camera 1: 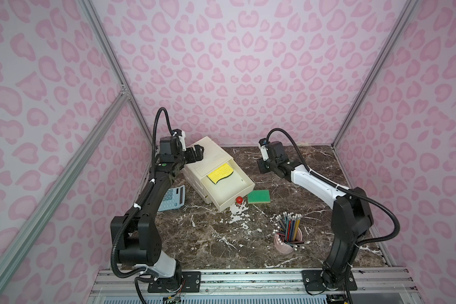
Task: Take the sponge out of the drawer
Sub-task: Pick up the sponge from the drawer.
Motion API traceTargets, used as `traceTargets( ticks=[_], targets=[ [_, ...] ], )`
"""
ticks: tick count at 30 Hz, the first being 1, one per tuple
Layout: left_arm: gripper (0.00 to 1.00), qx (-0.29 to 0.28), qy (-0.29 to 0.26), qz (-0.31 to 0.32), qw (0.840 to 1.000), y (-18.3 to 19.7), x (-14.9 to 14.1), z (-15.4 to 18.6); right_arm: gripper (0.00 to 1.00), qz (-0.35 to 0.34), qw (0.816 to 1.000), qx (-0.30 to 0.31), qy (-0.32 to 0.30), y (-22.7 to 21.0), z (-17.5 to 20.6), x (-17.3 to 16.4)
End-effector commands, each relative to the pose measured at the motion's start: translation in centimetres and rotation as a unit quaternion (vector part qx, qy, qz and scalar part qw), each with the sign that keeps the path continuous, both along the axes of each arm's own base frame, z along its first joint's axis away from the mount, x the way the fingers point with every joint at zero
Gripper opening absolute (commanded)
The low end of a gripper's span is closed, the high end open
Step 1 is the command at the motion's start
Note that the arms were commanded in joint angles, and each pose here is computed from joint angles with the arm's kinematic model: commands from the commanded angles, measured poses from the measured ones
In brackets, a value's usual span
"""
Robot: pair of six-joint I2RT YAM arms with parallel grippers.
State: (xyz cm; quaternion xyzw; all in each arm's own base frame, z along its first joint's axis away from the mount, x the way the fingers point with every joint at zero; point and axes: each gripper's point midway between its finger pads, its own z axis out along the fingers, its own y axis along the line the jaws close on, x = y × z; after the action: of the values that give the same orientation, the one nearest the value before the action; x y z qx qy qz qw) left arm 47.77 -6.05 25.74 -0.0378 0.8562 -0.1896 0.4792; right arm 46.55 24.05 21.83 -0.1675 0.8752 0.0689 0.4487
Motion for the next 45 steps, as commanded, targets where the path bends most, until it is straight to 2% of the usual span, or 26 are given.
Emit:
traceTargets(
  ticks=[1, 5, 9, 12, 17, 18, 23, 28, 31, 35, 38, 45],
  targets=[
    [0.99, 0.006, 0.069, 0.013, 0.997, 0.6, -1.5, -3.1, 0.43, 0.042, 0.998, 0.03, -0.032, 2.2, 3.7, -2.0],
    [0.98, 0.004, 0.071, 0.012, 0.997, 0.5, -1.5, -3.2, 0.45, 0.132, 0.986, 0.092, -0.042, 6.7, 6.6, -6.3],
    [0.99, 0.002, 0.066, 0.006, 0.998, 0.2, -1.6, -3.0, 0.47, 0.181, 0.967, 0.179, -0.012, 9.7, 6.2, -8.7],
    [0.99, 0.003, 0.065, 0.007, 0.998, 0.3, -1.7, -3.0, 0.47, 0.182, 0.964, 0.189, 0.045, 10.8, 2.7, -9.5],
    [0.99, 0.002, 0.066, 0.006, 0.998, 0.2, -1.7, -3.1, 0.47, 0.201, 0.956, 0.201, 0.067, 13.3, 1.7, -10.8],
    [0.99, 0.001, 0.067, 0.006, 0.998, 0.2, -1.7, -3.1, 0.47, 0.208, 0.954, 0.206, 0.063, 14.1, 2.6, -10.7],
    [0.99, 0.0, 0.064, 0.005, 0.998, 0.2, -1.7, -2.9, 0.47, 0.181, 0.961, 0.19, 0.083, 15.2, 0.8, -9.9],
    [0.99, -0.003, 0.064, 0.003, 0.998, 0.1, -1.7, -3.0, 0.47, 0.11, 0.982, 0.128, 0.085, 14.6, -1.8, -8.1],
    [0.99, -0.004, 0.065, 0.002, 0.998, 0.0, -1.6, -3.2, 0.49, 0.101, 0.986, 0.108, 0.082, 15.3, -2.8, -8.0],
    [0.99, -0.006, 0.064, 0.0, 0.998, -0.1, -1.7, -3.1, 0.52, 0.094, 0.988, 0.101, 0.068, 16.0, -3.0, -7.5],
    [0.99, -0.005, 0.063, 0.0, 0.998, 0.0, -1.7, -3.0, 0.58, 0.081, 0.99, 0.099, 0.061, 15.8, -3.0, -7.0],
    [0.99, -0.006, 0.063, 0.0, 0.998, -0.1, -1.6, -3.1, 0.6, 0.049, 0.989, 0.128, 0.062, 15.4, -2.5, -6.6]
  ],
)
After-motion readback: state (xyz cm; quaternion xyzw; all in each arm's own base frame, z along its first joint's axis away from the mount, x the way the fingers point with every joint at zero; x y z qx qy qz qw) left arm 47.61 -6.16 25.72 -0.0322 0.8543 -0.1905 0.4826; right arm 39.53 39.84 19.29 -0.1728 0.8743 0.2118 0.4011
